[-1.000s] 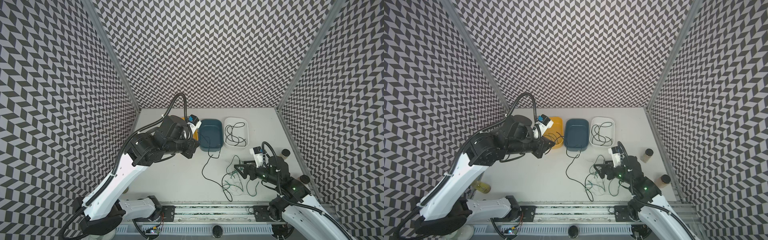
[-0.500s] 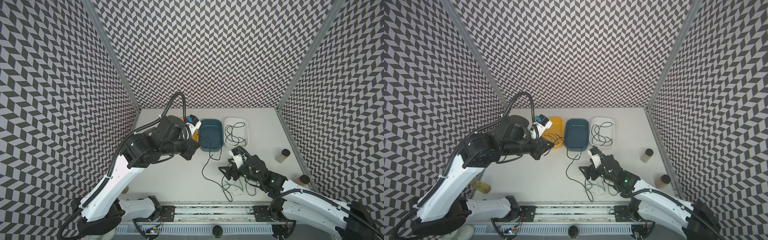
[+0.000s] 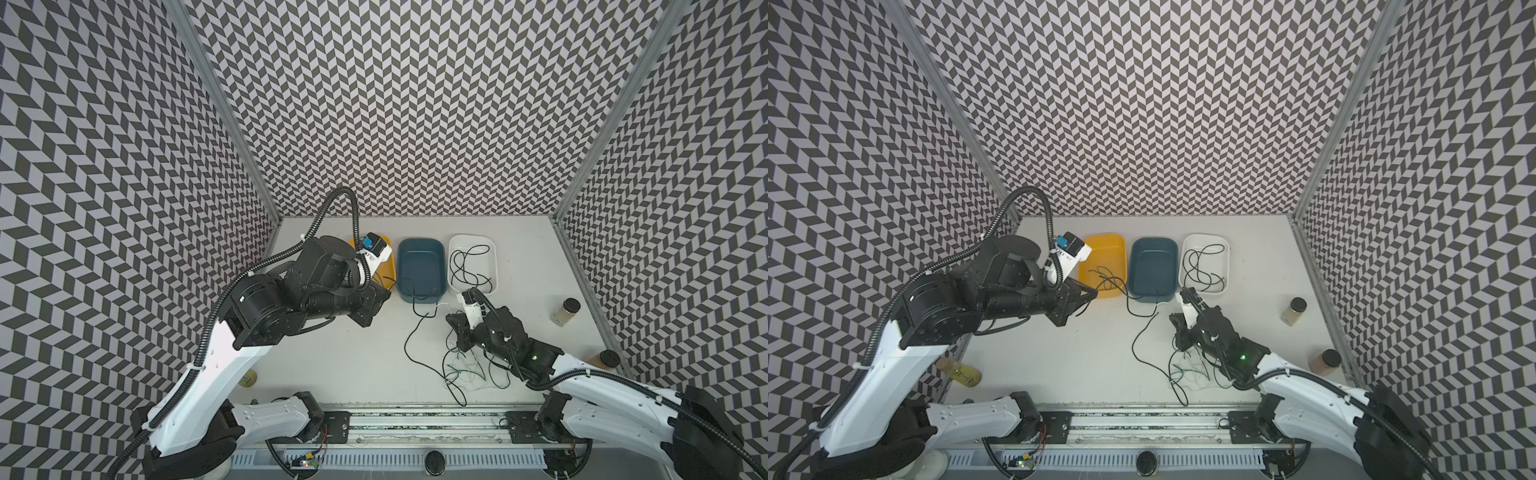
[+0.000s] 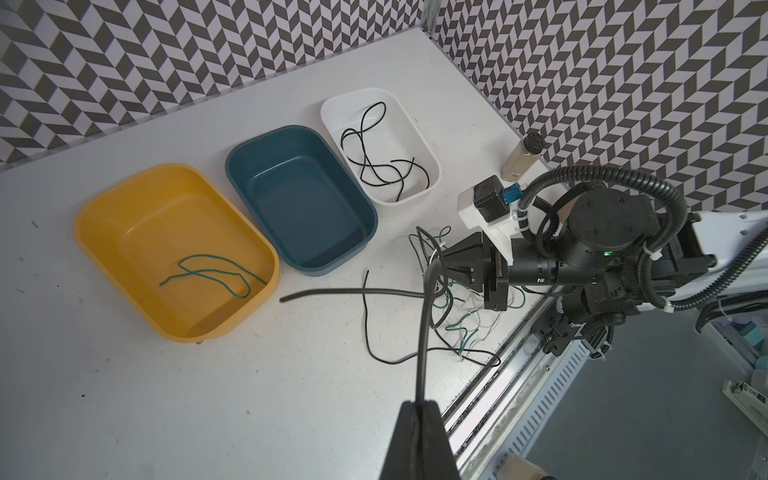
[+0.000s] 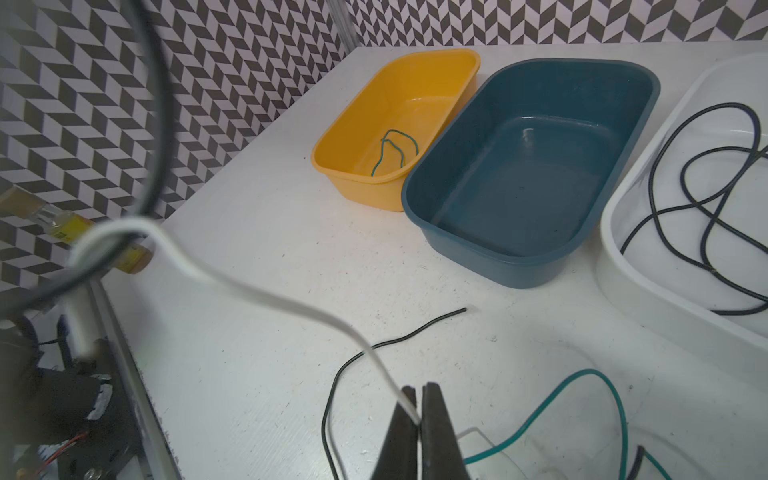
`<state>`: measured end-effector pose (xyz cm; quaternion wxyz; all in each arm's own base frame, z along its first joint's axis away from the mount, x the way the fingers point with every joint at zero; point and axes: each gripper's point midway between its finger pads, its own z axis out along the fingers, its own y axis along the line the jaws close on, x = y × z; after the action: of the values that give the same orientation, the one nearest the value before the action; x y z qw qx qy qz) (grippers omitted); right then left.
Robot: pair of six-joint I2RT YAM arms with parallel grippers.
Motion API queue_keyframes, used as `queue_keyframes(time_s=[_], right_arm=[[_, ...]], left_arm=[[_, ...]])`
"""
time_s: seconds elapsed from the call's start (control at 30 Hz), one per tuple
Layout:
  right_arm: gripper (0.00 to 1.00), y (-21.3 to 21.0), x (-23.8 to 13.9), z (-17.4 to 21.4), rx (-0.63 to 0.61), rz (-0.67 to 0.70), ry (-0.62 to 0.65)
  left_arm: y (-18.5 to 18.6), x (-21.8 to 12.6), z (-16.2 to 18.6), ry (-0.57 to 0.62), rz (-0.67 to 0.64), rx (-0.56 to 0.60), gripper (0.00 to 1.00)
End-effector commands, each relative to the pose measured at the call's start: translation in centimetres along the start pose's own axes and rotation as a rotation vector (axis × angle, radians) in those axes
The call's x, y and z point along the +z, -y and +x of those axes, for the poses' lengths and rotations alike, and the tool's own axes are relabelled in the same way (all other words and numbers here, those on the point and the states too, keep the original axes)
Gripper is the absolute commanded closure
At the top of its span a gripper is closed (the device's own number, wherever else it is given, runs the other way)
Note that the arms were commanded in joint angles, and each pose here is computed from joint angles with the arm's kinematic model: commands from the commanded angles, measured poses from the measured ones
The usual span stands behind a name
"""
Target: Untangle the cables
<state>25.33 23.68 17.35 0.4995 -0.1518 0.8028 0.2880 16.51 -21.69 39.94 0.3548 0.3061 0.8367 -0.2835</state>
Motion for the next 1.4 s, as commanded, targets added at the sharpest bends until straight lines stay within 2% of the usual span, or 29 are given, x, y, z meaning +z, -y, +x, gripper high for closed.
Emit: queue_keyframes(time_s=[0.0, 0.27, 0.4, 0.5, 0.53, 0.6, 0.7, 0.8, 0.87, 1.03, 1.37], right_arm=[[1.00, 1.5, -0.4, 0.4, 0.016, 0.060, 0.029], [1.00, 4.9, -0.6, 1.9, 0.106, 0.149, -0.004], [1.00, 5.1, -0.5, 2.3, 0.120, 0.148, -0.013], [1.00, 4.4, 0.0, 2.3, 0.119, 0.113, -0.031], [0.96, 4.3, 0.1, 2.3, 0.120, 0.109, -0.041], [0.78, 4.6, 0.4, 2.5, 0.133, 0.134, -0.067], [0.59, 5.4, 0.2, 2.8, 0.133, 0.183, -0.081], [0.35, 6.0, -0.7, 1.7, 0.153, 0.212, -0.025], [0.23, 6.6, -1.6, 1.3, 0.182, 0.228, 0.022], [0.12, 8.4, -3.8, 0.1, 0.248, 0.271, 0.173], [0.07, 12.0, -8.4, -0.9, 0.327, 0.443, 0.336]], left_arm=[[-0.7, -2.2, 0.5, 0.007, -0.049, 0.025, 1.00], [-2.3, -5.7, 0.0, 0.084, -0.158, 0.033, 1.00], [-2.4, -6.7, -0.5, 0.126, -0.176, 0.032, 1.00], [-2.2, -6.3, -0.7, 0.126, -0.162, 0.028, 1.00], [-2.2, -6.1, -0.8, 0.126, -0.162, 0.028, 1.00], [-2.2, -5.7, -1.2, 0.136, -0.157, 0.030, 1.00], [-1.8, -5.2, -2.3, 0.170, -0.135, 0.033, 1.00], [-1.6, -4.2, -3.4, 0.185, -0.120, 0.040, 1.00], [-1.5, -3.4, -4.0, 0.185, -0.113, 0.046, 1.00], [-1.9, -1.7, -5.4, 0.190, -0.117, 0.060, 1.00], [-3.3, 5.1, -8.6, 0.142, -0.019, 0.019, 1.00]])
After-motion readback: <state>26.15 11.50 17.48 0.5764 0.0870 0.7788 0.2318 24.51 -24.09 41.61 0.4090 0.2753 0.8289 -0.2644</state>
